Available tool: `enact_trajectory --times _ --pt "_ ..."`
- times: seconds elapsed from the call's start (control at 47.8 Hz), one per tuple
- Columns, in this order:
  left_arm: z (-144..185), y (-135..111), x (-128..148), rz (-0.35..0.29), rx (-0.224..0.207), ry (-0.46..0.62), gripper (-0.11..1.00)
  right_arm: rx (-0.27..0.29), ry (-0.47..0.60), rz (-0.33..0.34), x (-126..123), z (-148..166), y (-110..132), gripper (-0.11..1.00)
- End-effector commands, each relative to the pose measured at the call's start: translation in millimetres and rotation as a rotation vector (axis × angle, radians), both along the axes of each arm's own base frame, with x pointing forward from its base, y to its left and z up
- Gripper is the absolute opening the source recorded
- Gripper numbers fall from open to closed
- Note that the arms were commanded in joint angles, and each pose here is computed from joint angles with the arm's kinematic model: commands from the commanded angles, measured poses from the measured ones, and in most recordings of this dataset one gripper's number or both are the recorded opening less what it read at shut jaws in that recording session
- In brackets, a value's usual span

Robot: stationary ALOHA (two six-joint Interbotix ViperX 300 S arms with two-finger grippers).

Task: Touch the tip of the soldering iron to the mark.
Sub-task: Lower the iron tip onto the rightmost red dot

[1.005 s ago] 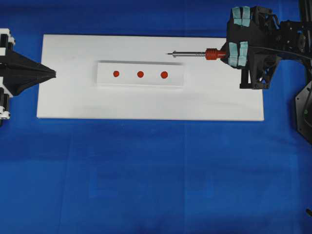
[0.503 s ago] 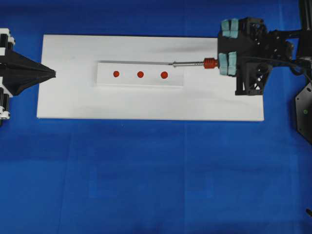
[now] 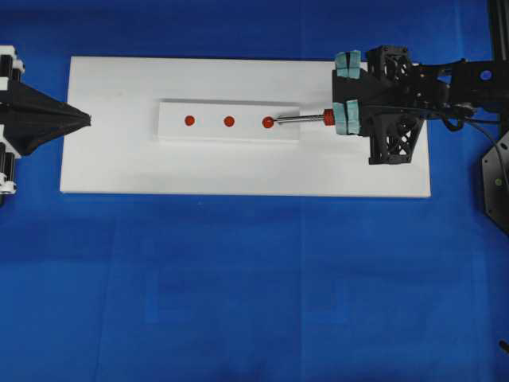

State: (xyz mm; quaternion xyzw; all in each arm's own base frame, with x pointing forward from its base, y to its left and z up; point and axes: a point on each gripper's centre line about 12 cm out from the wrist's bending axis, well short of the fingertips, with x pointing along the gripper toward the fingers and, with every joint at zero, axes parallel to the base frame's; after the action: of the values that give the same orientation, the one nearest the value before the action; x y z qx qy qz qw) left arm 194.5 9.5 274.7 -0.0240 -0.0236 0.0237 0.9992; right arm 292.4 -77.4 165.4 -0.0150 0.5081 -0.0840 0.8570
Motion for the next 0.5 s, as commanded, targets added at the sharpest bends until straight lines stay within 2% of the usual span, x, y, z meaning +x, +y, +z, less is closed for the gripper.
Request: enact_trajectory --times 0.0,0.482 --pt "4.1 0.4 1.0 0.002 0.001 -0.014 0.0 -0.003 -0.018 -0.001 3.3 3.4 -0.7 0.06" --pt "4.4 0.4 1.4 0.002 0.001 -0.014 0.0 -0.001 -0.014 -0.001 2.4 1.6 -0.4 0.06"
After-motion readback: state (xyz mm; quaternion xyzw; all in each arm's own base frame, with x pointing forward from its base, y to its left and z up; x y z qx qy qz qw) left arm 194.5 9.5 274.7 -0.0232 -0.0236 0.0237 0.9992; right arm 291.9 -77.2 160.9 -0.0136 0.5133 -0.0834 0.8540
